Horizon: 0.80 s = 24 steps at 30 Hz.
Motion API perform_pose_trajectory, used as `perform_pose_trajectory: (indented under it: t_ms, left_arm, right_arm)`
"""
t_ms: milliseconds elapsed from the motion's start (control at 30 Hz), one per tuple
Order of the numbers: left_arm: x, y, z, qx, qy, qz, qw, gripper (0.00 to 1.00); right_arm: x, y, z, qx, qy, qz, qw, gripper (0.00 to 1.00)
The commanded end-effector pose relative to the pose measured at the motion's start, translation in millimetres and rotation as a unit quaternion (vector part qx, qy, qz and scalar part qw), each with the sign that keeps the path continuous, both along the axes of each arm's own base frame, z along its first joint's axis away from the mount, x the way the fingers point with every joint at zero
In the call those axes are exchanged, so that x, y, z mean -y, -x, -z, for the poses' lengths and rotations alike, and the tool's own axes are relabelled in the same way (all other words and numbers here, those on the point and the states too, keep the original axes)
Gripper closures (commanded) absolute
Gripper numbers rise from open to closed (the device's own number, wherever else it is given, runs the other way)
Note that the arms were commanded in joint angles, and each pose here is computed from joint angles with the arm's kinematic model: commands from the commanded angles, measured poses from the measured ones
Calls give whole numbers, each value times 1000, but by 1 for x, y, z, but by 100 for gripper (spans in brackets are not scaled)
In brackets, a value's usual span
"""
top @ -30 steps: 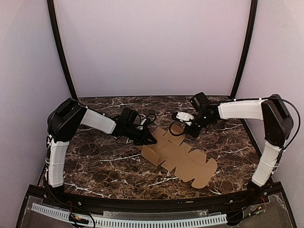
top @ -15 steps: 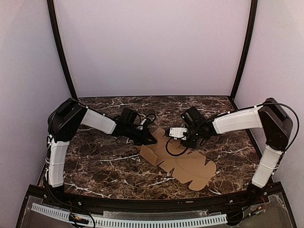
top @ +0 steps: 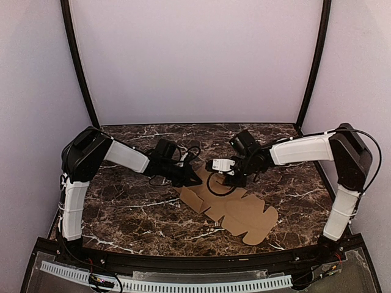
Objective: Fold the paper box
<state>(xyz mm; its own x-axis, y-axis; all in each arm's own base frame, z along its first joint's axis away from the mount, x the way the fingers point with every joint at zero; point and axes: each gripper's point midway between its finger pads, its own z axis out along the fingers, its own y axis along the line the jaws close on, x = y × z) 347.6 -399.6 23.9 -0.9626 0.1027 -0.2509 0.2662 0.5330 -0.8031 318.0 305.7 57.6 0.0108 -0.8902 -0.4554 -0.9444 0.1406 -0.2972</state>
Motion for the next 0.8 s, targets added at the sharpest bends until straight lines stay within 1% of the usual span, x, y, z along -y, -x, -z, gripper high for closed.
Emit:
perform_pose_trajectory:
  t_ms: [0,267,333,467,567,767]
  left_arm:
    - [-10,11,26,-29,-29,-3,999,95]
    - [-10,10,26,-29,-27,-4,999,95]
    - [-10,10,27,-29,-27,-4,999,95]
    - [-10,11,27,-32,-26,-4,999,95]
    - [-10,11,26,-33,-26,-4,999,95]
    - [-10,9,25,-31,-28,-6,999,95]
  right_arm:
    - [-4,2,19,-81,-20,7,996,58]
    - [12,-26,23,-173,-64,67,981,58]
    - [15,-26,24,-197,-76,71,975,58]
    - [14,-12,19,-245,-103,54,963,58]
    - [12,-9,8,-245,-117,51,961,57]
    - [9,-10,-34,-219,-152,49,963,57]
